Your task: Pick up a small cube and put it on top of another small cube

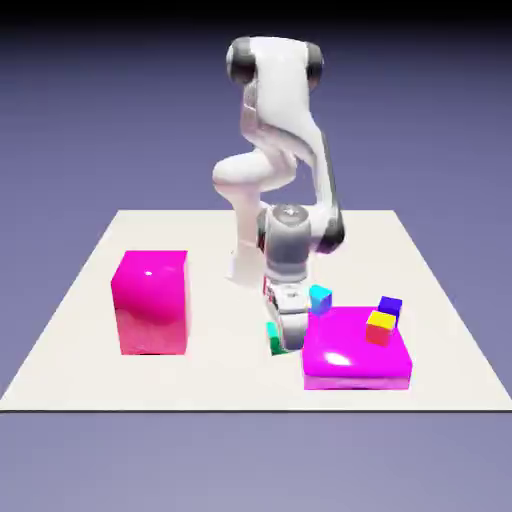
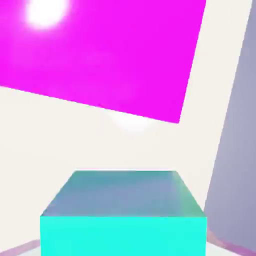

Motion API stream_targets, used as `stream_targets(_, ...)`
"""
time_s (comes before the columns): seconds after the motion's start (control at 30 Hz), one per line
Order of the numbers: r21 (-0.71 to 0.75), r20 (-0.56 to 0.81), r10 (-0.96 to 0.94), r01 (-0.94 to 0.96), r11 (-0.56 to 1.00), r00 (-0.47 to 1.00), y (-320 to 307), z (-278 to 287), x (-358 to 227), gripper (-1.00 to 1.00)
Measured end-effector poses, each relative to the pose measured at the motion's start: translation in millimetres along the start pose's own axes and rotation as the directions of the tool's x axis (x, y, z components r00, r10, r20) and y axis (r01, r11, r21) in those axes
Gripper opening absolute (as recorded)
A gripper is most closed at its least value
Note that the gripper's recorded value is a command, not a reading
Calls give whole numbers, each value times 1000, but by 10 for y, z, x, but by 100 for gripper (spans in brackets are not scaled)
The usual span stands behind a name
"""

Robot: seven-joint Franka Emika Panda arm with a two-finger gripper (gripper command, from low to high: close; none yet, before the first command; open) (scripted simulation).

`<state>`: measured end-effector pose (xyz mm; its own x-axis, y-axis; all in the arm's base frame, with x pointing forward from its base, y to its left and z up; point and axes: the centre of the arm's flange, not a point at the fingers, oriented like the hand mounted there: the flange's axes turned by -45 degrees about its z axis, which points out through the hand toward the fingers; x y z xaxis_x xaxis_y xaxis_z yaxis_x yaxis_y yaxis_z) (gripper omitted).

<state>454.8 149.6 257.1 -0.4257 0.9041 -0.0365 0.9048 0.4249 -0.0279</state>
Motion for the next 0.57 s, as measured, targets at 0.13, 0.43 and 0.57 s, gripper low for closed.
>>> stream_targets(0.13,-22,34,-306,307,952,951,-119,-396,1302,-100)
stream_targets(0.43,-42,96,-508,513,857,856,-409,-143,2131,-100)
stream_targets(0.57,-43,96,-508,514,857,856,-410,-210,2137,100)
